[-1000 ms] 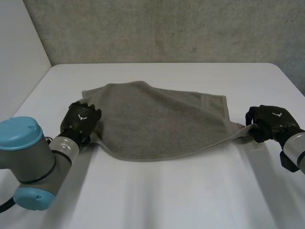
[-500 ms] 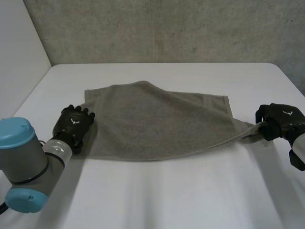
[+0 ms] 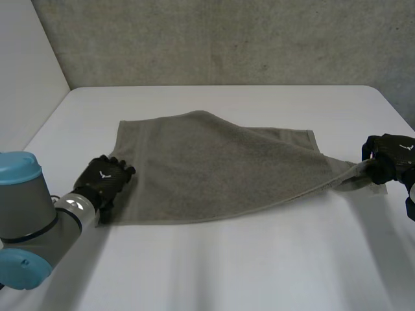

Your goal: Fold the laundry

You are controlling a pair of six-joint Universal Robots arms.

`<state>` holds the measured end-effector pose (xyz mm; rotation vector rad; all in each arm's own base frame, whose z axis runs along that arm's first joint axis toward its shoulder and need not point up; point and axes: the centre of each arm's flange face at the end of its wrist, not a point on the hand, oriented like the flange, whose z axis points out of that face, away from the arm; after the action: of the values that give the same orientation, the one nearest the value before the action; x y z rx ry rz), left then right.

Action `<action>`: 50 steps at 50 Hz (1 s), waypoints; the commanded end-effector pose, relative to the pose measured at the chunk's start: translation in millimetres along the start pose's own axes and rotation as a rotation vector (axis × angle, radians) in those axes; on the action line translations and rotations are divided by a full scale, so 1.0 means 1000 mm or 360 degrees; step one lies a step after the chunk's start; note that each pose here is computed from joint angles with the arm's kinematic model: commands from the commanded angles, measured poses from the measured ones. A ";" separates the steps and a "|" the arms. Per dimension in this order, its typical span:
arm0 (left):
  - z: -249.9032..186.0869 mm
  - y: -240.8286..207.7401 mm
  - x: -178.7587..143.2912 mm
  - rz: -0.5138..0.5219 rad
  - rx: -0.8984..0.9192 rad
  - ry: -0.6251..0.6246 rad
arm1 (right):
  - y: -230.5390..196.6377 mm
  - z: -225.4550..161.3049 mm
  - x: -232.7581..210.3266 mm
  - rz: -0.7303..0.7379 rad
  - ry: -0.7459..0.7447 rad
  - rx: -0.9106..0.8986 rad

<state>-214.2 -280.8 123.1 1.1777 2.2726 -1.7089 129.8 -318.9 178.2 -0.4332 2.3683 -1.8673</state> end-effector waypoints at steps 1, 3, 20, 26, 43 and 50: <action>0.000 0.002 0.005 -0.0011 -0.0009 0.0078 | 0.002 0.001 0.000 -0.0029 -0.0005 -0.0009; 0.000 0.002 0.005 -0.0011 -0.0009 0.0078 | 0.002 0.001 0.000 -0.0031 -0.0006 -0.0011; 0.007 0.009 0.007 -0.0020 -0.0041 0.0089 | 0.003 0.001 -0.001 -0.0032 -0.0011 -0.0014; 0.008 0.010 0.003 -0.0025 -0.0043 0.0068 | 0.003 0.001 -0.002 -0.0032 -0.0018 -0.0013; 0.026 0.004 -0.007 0.0014 0.0122 -0.0063 | 0.005 0.001 -0.002 -0.0028 -0.0030 -0.0022; 0.033 -0.001 -0.015 0.0020 0.0160 -0.0143 | 0.005 0.001 -0.003 -0.0048 -0.0033 -0.0022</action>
<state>-216.7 -309.5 115.0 1.1372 2.1779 -1.8283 131.8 -318.2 172.8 -0.4781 2.3749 -1.8477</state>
